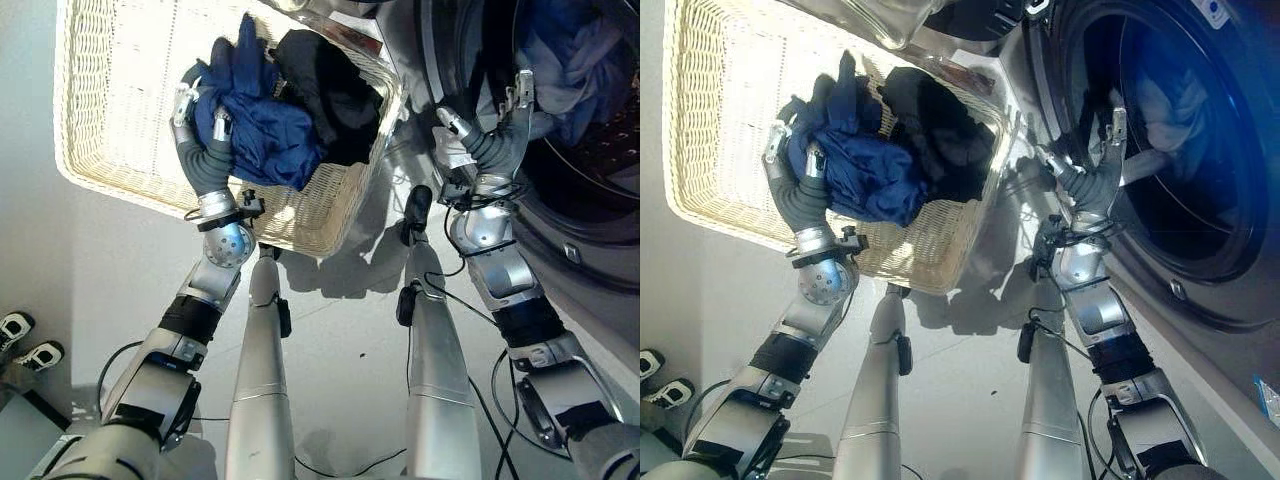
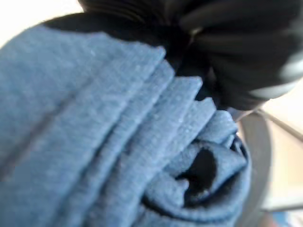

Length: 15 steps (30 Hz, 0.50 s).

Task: Put the clothes into the washing machine.

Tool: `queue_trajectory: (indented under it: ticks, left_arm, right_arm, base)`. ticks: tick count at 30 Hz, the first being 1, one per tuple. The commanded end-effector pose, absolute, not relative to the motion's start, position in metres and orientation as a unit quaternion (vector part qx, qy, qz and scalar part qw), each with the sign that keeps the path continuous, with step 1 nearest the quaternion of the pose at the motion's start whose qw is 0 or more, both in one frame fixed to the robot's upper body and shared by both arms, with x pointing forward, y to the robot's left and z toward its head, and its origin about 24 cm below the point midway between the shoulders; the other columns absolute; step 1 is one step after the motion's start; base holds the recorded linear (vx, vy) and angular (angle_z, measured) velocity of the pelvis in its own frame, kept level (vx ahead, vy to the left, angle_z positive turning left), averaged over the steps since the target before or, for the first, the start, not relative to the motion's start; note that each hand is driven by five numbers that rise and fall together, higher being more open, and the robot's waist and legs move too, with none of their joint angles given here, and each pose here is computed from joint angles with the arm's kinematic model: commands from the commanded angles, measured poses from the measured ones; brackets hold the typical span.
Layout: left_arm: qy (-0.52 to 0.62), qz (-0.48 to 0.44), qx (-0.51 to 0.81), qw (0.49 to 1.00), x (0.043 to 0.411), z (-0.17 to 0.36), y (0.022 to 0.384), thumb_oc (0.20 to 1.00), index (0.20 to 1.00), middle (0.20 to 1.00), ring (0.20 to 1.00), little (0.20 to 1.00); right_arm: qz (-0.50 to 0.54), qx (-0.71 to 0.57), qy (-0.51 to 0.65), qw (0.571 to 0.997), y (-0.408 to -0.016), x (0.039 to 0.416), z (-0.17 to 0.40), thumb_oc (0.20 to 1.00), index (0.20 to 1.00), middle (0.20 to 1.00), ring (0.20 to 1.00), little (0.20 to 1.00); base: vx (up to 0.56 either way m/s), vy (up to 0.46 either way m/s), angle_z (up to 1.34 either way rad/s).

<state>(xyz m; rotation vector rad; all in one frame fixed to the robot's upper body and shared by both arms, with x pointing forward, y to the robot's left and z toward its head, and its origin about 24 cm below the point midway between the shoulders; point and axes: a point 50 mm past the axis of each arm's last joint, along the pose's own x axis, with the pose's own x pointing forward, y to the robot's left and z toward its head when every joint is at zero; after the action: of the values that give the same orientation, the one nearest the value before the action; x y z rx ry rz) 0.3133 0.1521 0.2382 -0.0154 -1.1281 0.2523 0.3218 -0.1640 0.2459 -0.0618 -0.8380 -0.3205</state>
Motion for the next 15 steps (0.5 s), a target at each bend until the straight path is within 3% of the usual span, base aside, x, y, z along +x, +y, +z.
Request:
queue_trajectory:
  ticks: [1, 15]
  left_arm:
    - [-0.635, 0.08, -0.016, 0.768, 0.285, 0.269, 0.144, 0.2, 0.2, 0.2, 0.2, 0.2]
    - [-0.688, -0.006, 0.056, 0.723, 0.258, 0.284, 0.119, 0.2, 0.2, 0.2, 0.2, 0.2]
  right_arm:
    - [-0.097, -0.013, -0.482, 0.871, -0.156, 0.296, 0.268, 1.0, 1.0, 1.0, 1.0, 1.0]
    - [0.197, -0.003, -0.399, 0.895, -0.114, 0.289, 0.261, 1.0, 1.0, 1.0, 1.0, 1.0]
  base:
    - [0.0, 0.0, 0.0]
    - [0.0, -0.013, 0.02]
